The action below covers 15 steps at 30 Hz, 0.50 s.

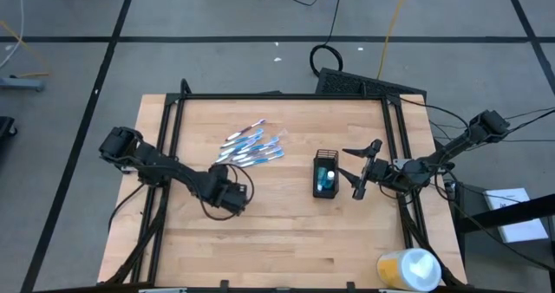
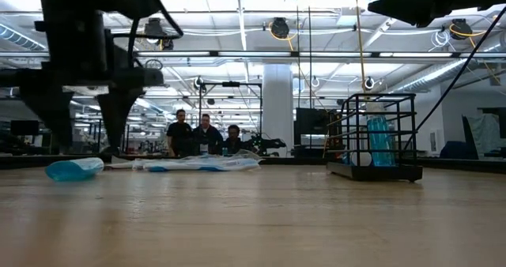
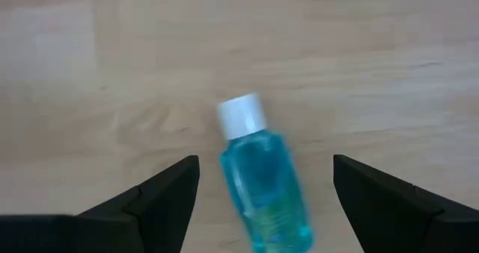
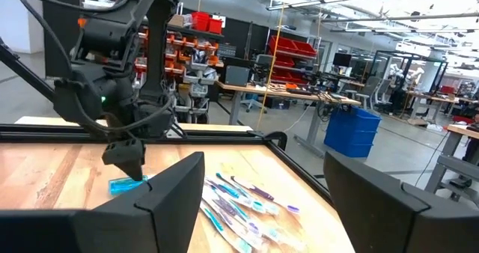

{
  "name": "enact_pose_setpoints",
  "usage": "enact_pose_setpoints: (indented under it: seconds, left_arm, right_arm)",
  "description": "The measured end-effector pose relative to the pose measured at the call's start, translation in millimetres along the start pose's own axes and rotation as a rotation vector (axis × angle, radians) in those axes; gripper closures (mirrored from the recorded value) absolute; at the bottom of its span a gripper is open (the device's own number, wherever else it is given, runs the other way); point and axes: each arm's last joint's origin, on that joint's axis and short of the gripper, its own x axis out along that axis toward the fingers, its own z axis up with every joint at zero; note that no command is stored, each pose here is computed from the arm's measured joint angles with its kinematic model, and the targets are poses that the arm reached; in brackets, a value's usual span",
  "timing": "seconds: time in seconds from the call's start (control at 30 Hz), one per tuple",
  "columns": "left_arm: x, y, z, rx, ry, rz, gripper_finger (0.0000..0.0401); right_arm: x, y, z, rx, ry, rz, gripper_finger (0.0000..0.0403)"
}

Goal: Pick & Place toothbrushing station
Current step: Put the mouthwash into the middle section of the mesh organizer

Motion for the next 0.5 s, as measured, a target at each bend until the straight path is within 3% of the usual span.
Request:
enact_pose_setpoints:
  seconds: [0.2,0.5]
  left_arm:
    - [11.3,5.7,-13.0,-0.072,0.119,0.027,0.0091]
    - [27.2,10.5,-21.6,-0.098,0.060,-0.076,0.0091]
  right_arm:
    - [0.0,0.2,-0.3,-0.003,0.002,0.001,0.0138]
    - [0.0,0.2,-0.5,-0.005,0.004,0.002,0.0138]
